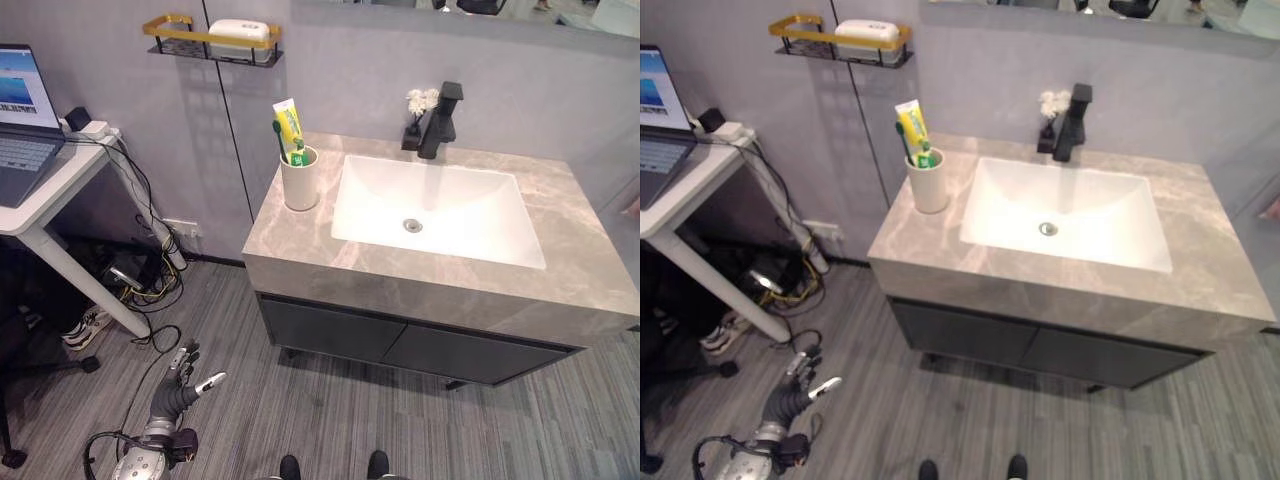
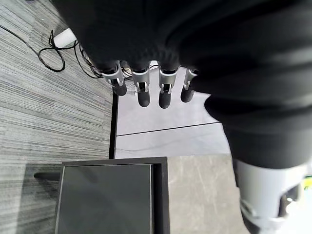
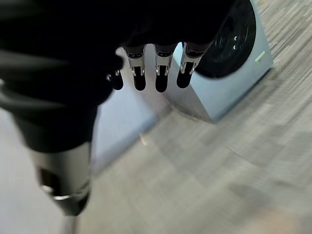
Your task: Put brush and paste in cup on sink, flatten towel.
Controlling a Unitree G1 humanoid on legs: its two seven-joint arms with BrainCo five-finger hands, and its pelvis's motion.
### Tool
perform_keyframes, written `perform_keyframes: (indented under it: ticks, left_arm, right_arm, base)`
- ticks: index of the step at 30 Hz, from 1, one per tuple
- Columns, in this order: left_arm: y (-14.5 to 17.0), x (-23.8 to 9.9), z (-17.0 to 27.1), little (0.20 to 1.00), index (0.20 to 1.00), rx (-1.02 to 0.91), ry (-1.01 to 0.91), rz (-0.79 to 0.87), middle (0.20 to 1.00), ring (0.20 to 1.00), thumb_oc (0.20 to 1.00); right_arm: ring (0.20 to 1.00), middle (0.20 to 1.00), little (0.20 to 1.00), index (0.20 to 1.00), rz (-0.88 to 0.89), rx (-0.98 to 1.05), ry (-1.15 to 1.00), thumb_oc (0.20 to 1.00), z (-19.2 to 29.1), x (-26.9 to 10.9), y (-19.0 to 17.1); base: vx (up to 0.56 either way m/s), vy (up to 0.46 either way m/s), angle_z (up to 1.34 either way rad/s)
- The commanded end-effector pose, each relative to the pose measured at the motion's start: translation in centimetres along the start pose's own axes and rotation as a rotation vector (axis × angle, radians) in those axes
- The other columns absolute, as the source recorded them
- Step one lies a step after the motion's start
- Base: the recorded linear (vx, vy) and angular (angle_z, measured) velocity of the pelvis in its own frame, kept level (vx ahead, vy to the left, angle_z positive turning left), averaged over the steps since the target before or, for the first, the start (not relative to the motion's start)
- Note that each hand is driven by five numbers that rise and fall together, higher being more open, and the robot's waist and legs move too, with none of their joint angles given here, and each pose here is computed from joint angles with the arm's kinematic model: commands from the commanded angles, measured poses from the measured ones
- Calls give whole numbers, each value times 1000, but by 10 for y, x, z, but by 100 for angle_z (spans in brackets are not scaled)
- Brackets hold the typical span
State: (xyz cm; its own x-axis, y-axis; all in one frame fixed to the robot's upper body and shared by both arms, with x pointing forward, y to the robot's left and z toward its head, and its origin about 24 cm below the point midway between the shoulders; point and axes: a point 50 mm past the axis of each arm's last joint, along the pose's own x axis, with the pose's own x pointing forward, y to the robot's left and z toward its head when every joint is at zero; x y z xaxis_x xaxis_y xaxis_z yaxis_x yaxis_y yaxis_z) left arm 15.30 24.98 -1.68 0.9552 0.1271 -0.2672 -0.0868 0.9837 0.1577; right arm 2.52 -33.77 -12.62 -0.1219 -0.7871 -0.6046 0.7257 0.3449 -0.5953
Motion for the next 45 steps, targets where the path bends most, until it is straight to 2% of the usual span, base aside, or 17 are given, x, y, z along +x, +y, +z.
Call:
perform_keyframes:
  ticks: [1, 2, 3, 5, 6, 11, 13, 21, 25, 26, 34, 45]
  left_arm:
    - [16, 3, 43, 1000, 1000, 128, -209, -24, 1000, 1000, 1000]
    - [16, 5, 46, 1000, 1000, 136, -226, -31, 1000, 1000, 1000]
    - [16, 4, 57, 1000, 1000, 156, -264, -68, 1000, 1000, 1000]
    - [16, 4, 58, 1000, 1000, 154, -270, -71, 1000, 1000, 1000]
    - [12, 6, 62, 1000, 1000, 138, -287, -88, 1000, 1000, 1000]
    - [5, 7, 70, 1000, 1000, 102, -332, -109, 1000, 1000, 1000]
    - [5, 7, 70, 1000, 1000, 102, -332, -109, 1000, 1000, 1000]
    - [-6, 20, 79, 1000, 1000, -14, -381, -116, 1000, 1000, 1000]
    - [-8, 28, 91, 1000, 1000, 9, -433, -114, 1000, 1000, 1000]
    - [-8, 31, 99, 1000, 1000, 18, -467, -120, 1000, 1000, 1000]
    - [-14, 38, 105, 1000, 1000, 56, -484, -158, 1000, 1000, 1000]
    - [-8, 27, 105, 1000, 1000, 81, -474, -187, 1000, 1000, 1000]
  right_arm:
    - [1000, 1000, 1000, 1000, 211, -50, 11, 1000, 5, -9, 28]
    - [1000, 1000, 1000, 1000, 232, -40, 33, 1000, -2, -10, 28]
    - [1000, 1000, 1000, 1000, 374, -195, 89, 1000, -32, -21, 38]
    - [1000, 1000, 1000, 1000, 389, -233, 90, 1000, -37, -23, 38]
    - [1000, 1000, 1000, 1000, 412, -315, 145, 1000, -52, -25, 35]
    - [1000, 1000, 1000, 1000, 509, -361, 56, 1000, -37, -37, 61]
    - [1000, 1000, 1000, 1000, 509, -361, 56, 1000, -38, -37, 61]
    - [1000, 1000, 1000, 1000, 610, -608, -258, 1000, -4, -49, 87]
    - [1000, 1000, 1000, 1000, 621, -635, -336, 1000, 8, -54, 95]
    - [1000, 1000, 1000, 1000, 642, -722, -405, 1000, 11, -58, 100]
    - [1000, 1000, 1000, 1000, 590, -750, -342, 1000, -1, -47, 85]
    - [1000, 1000, 1000, 1000, 652, -756, -323, 1000, -11, -63, 101]
  base:
    - [46, 117, 2]
    - [130, 99, -3]
    - [143, 107, 0]
    - [183, 30, 1]
    - [271, -5, 10]
    - [340, -75, 32]
    - [176, -74, 25]
    - [238, -221, 57]
    - [71, -201, 29]
    - [41, -252, 24]
    - [85, 54, 59]
    - [49, 251, -22]
